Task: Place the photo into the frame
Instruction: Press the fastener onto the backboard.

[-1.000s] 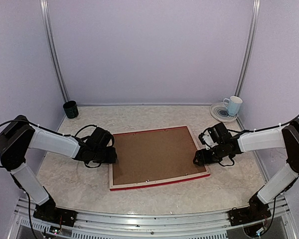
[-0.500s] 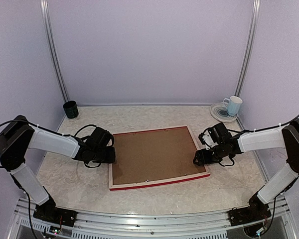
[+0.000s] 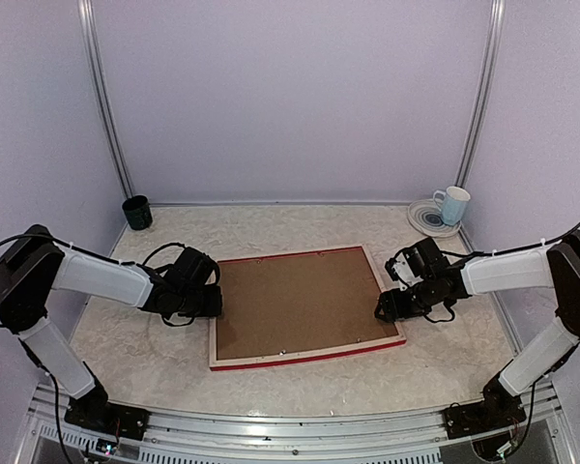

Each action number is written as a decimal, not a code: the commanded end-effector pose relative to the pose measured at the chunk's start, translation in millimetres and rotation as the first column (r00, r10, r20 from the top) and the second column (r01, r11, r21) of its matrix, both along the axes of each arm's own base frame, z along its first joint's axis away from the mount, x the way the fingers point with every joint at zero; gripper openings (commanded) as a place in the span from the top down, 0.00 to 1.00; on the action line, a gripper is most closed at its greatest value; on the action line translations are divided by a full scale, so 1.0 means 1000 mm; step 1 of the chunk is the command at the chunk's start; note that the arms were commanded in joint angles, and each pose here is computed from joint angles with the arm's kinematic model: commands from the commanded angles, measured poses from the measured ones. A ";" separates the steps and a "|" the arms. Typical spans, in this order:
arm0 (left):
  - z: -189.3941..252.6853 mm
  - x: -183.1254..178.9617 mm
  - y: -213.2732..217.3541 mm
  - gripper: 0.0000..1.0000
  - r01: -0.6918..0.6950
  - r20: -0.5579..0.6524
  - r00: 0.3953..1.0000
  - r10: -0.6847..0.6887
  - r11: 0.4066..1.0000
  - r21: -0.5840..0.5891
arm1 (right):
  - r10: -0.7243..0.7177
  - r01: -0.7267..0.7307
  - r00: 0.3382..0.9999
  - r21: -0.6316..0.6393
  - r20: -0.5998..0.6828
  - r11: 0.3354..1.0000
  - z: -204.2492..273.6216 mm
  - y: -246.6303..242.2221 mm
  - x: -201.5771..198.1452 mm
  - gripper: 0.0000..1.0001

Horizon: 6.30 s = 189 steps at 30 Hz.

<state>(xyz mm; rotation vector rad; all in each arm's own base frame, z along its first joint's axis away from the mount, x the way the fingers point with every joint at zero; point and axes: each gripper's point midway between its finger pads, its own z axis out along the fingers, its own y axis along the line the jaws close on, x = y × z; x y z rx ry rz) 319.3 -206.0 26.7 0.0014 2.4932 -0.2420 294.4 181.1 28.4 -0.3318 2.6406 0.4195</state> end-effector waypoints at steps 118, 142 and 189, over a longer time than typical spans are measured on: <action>-0.009 -0.014 0.021 0.64 0.003 -0.043 0.999 0.005 0.984 0.176 | 0.009 -0.009 1.000 0.033 0.015 0.999 0.006 0.004 0.003 0.28; -0.020 -0.008 0.024 1.00 0.007 -0.087 0.996 0.008 0.986 0.169 | 0.050 -0.054 0.998 0.089 0.038 0.995 0.018 0.013 0.000 0.27; -0.008 -0.002 0.028 0.57 0.048 -0.197 0.980 0.017 0.945 0.324 | 0.088 -0.099 0.993 0.161 0.075 0.982 0.032 0.022 -0.007 0.28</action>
